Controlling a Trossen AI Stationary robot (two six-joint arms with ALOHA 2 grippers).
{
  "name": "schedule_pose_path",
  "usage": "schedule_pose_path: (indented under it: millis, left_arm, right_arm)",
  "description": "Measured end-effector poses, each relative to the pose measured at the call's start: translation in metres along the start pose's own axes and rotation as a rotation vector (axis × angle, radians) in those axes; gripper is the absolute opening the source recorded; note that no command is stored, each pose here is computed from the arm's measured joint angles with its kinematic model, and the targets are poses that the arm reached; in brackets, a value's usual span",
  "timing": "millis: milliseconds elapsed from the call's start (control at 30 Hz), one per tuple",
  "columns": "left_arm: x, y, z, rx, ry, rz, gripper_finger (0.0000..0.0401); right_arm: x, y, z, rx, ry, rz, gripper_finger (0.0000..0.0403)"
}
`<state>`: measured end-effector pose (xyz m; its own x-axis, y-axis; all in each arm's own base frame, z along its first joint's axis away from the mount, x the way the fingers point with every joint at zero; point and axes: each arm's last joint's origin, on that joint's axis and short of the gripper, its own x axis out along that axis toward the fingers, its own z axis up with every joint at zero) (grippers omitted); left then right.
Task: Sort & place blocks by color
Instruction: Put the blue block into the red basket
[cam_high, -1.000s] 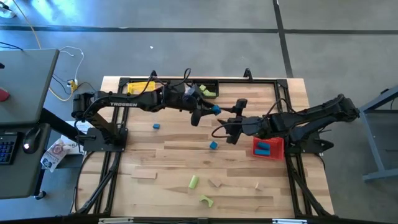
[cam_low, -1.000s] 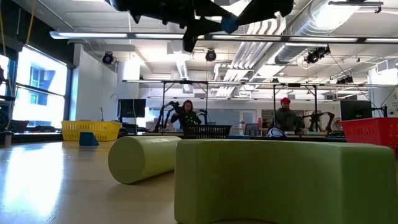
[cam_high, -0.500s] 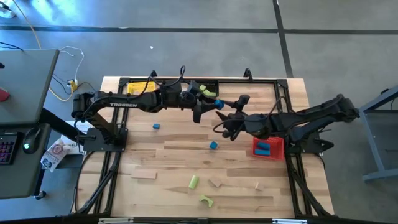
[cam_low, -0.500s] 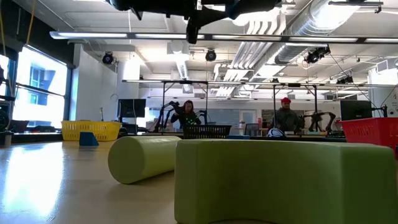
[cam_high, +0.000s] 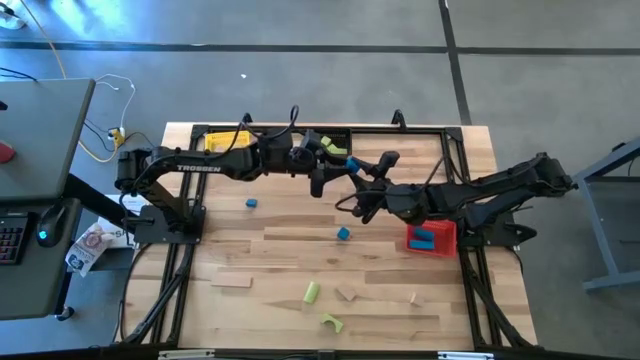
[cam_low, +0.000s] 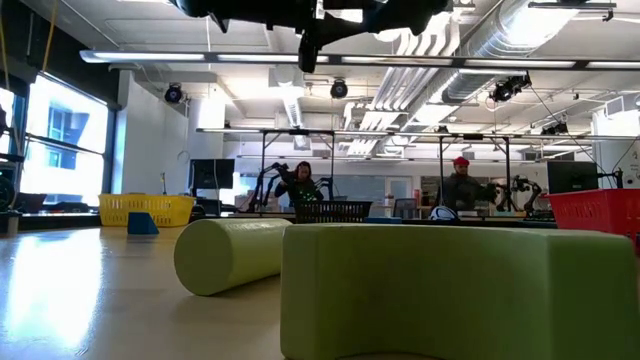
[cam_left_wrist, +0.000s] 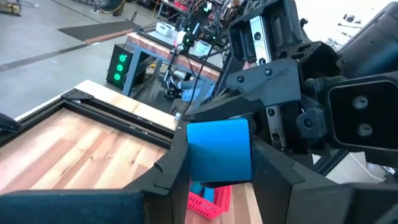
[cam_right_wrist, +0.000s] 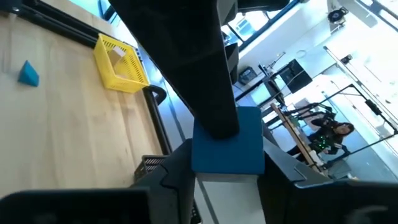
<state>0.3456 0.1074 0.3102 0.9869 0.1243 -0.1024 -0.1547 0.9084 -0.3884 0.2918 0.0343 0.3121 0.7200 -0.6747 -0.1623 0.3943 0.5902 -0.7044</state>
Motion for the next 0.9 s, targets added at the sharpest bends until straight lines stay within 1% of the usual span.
schedule_pose_path:
  millis: [167, 367, 567, 733, 900]
  left_arm:
    - [0.000, 0.003, -0.003, 0.007, 0.039, 0.007, 0.0133]
    - [-0.001, 0.004, -0.005, 0.016, 0.063, 0.016, 0.0153]
    - [-0.001, 0.004, -0.005, 0.117, 0.065, 0.017, 0.0176]
    - [-0.001, 0.004, -0.005, 0.152, 0.069, 0.017, 0.0195]
    - [-0.001, 0.006, -0.009, 0.190, 0.107, 0.030, 0.0199]
  right_arm:
    - [-0.001, 0.003, -0.001, 0.002, 0.006, 0.011, 0.0105]
    - [-0.002, 0.005, -0.005, 0.046, 0.035, 0.030, 0.0105]
    - [-0.002, 0.008, -0.012, 0.077, 0.091, 0.026, 0.0105]
    - [-0.005, 0.013, -0.025, 0.106, 0.186, 0.061, 0.0105]
    - [-0.010, 0.018, -0.043, 0.172, 0.316, 0.122, 0.0105]
